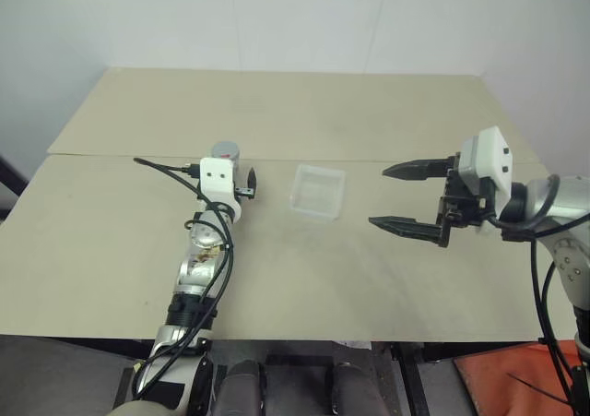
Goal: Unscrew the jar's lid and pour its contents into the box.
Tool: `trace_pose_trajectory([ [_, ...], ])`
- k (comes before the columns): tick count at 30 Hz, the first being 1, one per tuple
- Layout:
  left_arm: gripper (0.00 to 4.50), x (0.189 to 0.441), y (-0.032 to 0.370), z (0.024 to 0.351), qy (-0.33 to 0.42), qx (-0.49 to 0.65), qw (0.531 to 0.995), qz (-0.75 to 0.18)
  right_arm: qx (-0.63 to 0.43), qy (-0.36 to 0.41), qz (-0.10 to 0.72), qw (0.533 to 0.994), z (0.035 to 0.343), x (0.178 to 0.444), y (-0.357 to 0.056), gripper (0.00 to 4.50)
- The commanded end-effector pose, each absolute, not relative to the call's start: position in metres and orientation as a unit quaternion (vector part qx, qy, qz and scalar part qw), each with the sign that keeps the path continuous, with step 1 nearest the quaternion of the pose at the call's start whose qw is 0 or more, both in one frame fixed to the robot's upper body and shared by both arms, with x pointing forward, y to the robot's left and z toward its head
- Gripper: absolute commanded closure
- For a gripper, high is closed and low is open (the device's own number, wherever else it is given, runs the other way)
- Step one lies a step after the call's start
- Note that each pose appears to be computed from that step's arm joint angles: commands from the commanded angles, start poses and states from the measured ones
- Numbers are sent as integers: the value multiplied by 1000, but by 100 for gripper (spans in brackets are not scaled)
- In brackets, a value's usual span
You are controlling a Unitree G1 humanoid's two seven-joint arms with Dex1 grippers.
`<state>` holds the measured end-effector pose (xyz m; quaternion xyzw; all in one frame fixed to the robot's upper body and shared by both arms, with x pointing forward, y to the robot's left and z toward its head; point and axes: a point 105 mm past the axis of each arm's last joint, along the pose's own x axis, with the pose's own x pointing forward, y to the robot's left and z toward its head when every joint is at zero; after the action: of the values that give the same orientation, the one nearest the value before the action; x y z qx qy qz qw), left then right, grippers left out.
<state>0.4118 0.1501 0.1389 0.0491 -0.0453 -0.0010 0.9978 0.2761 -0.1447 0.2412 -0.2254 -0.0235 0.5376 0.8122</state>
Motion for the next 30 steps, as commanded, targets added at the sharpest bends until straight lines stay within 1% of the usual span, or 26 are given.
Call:
trace_pose_trajectory([
  [1, 3, 417, 147, 152, -72, 54, 996, 11, -239, -44, 531, 812, 252, 271, -145, 0],
  [6, 3, 424, 146, 150, -67, 44, 996, 28, -239, -43, 527, 814, 251, 269, -146, 0],
  [9, 59, 426, 145, 150, -68, 42, 996, 30, -239, -44, 526, 815, 251, 268, -146, 0],
  [13, 178, 428, 146, 148, -64, 33, 997, 29, -240, -44, 524, 816, 253, 269, -146, 0],
  [14, 213, 428, 147, 147, -64, 33, 997, 30, -240, -44, 524, 816, 253, 269, -146, 0],
  [15, 241, 428, 148, 147, -64, 36, 997, 33, -239, -45, 524, 816, 253, 269, -146, 0],
  [16, 254, 428, 149, 146, -65, 37, 997, 35, -239, -45, 523, 817, 253, 268, -146, 0],
  [18, 254, 427, 150, 148, -69, 42, 996, 33, -239, -45, 523, 817, 253, 268, -146, 0],
  [22, 254, 422, 150, 165, -90, 58, 994, -12, -237, -50, 521, 818, 254, 269, -145, 0],
  [25, 254, 407, 154, 187, -91, 87, 985, -115, -230, -59, 527, 816, 255, 270, -140, 0],
  [28, 254, 385, 163, 206, -71, 111, 968, -215, -219, -71, 537, 812, 256, 272, -132, 0],
  [29, 254, 380, 164, 209, -64, 116, 963, -236, -216, -74, 539, 811, 256, 273, -130, 0],
  [30, 254, 368, 163, 216, -55, 125, 947, -292, -207, -82, 544, 809, 259, 276, -124, 0],
])
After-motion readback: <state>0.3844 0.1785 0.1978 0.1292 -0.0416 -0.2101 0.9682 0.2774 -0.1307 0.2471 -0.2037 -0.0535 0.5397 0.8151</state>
